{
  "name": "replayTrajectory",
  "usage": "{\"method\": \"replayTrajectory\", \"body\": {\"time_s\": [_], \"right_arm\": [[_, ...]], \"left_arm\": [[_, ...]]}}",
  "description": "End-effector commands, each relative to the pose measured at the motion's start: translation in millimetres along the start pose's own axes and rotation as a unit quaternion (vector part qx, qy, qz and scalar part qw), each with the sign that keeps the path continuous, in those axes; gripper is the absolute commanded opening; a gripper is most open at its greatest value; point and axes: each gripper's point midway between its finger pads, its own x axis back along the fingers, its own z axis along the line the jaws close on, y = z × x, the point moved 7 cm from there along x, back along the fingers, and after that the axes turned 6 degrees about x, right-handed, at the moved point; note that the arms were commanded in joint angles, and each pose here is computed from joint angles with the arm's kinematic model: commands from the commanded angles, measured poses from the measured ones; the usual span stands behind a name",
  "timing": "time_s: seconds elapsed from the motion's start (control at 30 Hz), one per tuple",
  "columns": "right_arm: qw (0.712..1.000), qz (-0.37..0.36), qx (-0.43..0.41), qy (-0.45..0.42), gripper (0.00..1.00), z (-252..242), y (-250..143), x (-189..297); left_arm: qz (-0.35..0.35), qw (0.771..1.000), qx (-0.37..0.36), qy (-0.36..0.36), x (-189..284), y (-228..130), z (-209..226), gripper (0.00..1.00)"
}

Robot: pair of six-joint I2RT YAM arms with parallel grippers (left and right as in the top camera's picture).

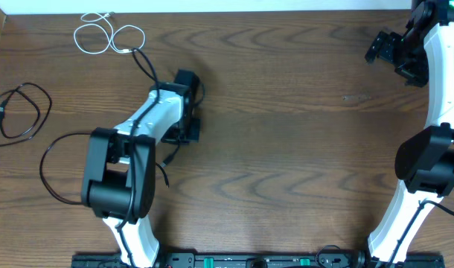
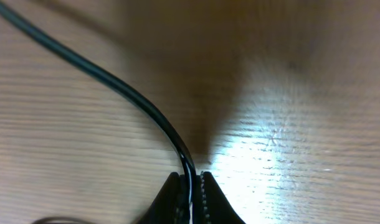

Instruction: Untangle cables

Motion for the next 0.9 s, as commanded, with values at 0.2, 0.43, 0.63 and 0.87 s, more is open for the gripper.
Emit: {"method": "replayTrajectory", "body": {"time_s": [0.2,0.43,0.63,0.87], "right_arm": [[1.0,0.005,0.004,-0.003,0.99,-1,0,-4],[1.0,0.005,0.004,-0.003,0.99,-1,0,-4],[1.0,0.005,0.004,-0.003,0.99,-1,0,-4],[1.0,0.005,0.004,-0.003,0.99,-1,0,-4]], "left_arm": [[-0.158,0.96,0.227,-0.038,86,26,74,0.07],[-0.192,0.923,0.333,-0.032,98,26,143,0.08],[-0.223,0.898,0.363,-0.108,101,39,167,0.08],[-0.289,0.871,0.328,-0.225,122,65,162,0.08]]}}
